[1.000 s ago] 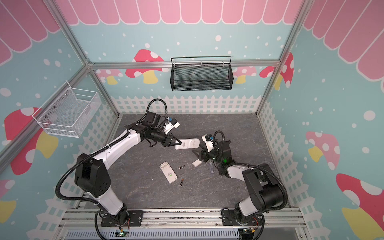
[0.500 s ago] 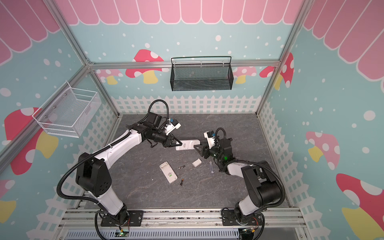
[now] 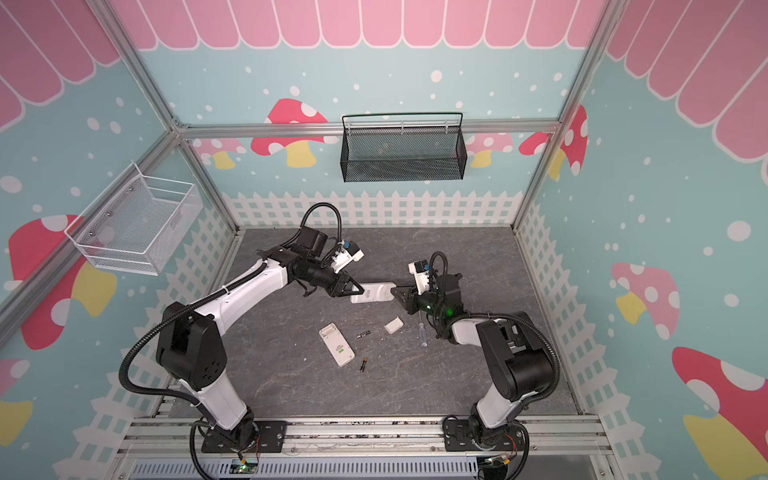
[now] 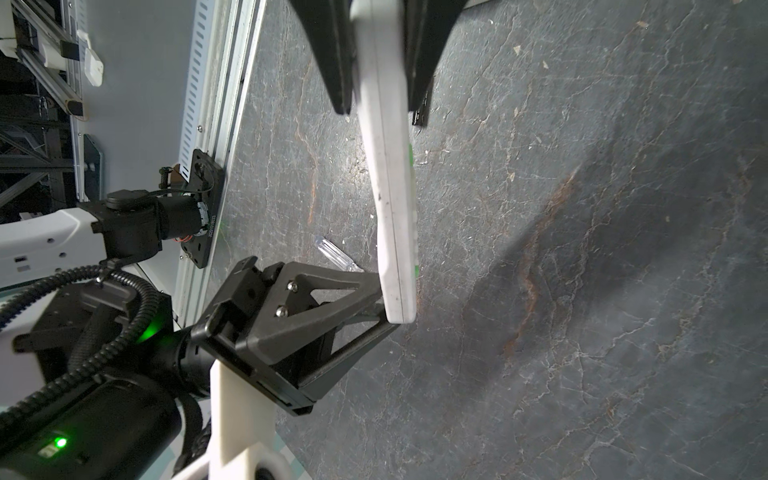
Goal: Unload the batteries from the remote control
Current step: 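Pull the battery cover off the remote's back with the right gripper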
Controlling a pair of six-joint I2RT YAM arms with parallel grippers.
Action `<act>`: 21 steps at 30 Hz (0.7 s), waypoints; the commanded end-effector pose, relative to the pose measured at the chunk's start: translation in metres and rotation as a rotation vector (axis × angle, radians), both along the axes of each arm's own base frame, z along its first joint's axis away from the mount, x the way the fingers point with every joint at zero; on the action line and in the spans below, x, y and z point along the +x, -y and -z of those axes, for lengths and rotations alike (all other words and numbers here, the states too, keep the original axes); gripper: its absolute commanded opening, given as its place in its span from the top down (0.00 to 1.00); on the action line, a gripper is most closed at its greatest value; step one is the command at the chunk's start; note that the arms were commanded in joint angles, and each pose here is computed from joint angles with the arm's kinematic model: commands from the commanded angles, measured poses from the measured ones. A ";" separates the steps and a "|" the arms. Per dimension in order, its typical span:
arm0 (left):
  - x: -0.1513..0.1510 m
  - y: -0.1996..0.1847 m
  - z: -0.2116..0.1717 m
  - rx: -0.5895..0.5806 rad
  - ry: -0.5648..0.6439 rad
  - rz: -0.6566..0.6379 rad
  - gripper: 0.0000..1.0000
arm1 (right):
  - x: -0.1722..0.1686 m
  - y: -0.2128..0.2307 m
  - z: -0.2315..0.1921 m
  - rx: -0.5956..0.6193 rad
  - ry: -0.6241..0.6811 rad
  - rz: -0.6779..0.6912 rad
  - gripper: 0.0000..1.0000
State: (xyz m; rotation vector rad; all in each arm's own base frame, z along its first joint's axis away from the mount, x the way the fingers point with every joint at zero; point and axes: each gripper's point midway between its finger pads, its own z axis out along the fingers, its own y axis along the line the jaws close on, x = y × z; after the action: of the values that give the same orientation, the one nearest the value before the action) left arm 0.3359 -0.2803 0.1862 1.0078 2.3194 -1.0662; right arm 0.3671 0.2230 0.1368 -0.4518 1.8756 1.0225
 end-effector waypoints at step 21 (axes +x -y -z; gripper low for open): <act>-0.016 0.002 -0.036 -0.212 -0.031 0.099 1.00 | -0.028 -0.028 -0.016 0.174 -0.015 -0.250 0.52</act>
State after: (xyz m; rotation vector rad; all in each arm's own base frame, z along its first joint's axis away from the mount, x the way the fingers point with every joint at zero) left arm 0.3316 -0.2708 0.1971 0.9730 2.2780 -1.2443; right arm 0.3499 0.2390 0.1478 -0.5299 1.7908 1.2648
